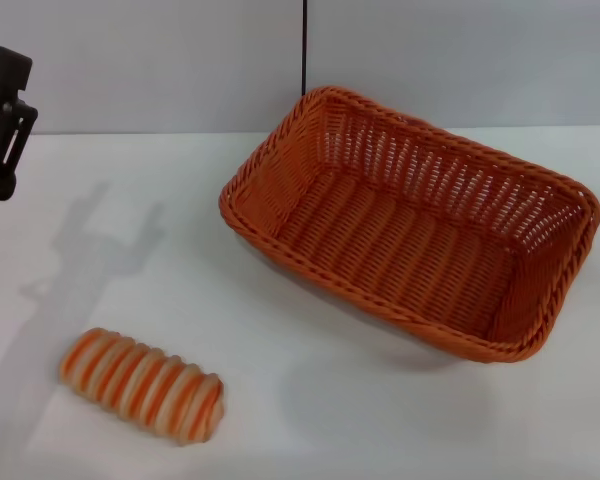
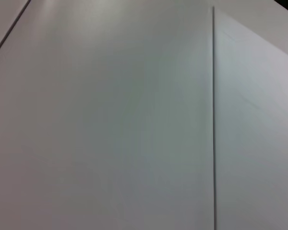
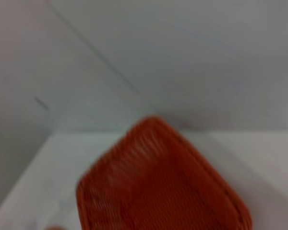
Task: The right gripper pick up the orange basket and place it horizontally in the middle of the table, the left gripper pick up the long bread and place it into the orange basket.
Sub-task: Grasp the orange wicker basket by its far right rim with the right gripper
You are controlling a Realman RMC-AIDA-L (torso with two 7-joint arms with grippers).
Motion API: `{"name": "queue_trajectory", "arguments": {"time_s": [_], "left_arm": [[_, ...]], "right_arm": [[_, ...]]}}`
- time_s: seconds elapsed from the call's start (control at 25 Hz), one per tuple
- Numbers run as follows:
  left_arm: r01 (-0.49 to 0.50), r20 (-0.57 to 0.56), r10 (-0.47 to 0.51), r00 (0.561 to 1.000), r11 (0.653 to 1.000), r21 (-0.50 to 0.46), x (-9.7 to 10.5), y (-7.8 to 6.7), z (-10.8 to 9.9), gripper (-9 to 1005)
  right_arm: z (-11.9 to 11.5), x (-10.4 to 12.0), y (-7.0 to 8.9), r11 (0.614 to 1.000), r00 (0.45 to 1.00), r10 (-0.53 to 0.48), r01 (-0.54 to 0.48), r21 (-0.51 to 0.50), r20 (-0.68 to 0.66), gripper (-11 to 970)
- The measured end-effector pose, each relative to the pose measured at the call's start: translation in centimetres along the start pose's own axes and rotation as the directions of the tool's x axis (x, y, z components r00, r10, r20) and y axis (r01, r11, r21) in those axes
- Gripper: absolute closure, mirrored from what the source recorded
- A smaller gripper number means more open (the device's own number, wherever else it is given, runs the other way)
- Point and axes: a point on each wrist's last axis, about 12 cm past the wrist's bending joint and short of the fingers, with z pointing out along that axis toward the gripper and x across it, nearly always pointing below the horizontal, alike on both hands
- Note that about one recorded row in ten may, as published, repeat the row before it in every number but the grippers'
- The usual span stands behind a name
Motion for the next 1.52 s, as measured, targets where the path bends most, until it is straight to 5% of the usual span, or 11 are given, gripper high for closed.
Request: {"name": "queue_trajectory", "arguments": {"time_s": [0.36,0.68,1.52], "left_arm": [[0.011,-0.019,-0.012,1.000,1.000,-0.028,0.0,-0.3,-0.9,192],[0.020,-0.027,-0.021,0.999,0.999,-0.042,-0.1,-0.5,-1.5,194],[0.028,-0.061,-0.032,0.998,0.997,-0.072,0.1,-0.7,-2.3,198]], "right_arm": [[5.1,-0.7,-1.6,0.998,0.989,0.043,-0.037,0.047,-0.144,447],[7.3,-0.7,-2.2,0.996,0.982,0.059,-0.046,0.073,-0.180,447],[8.7,-0.6,-2.8,0.992,0.985,0.064,-0.046,0.114,-0.163,449]]}}
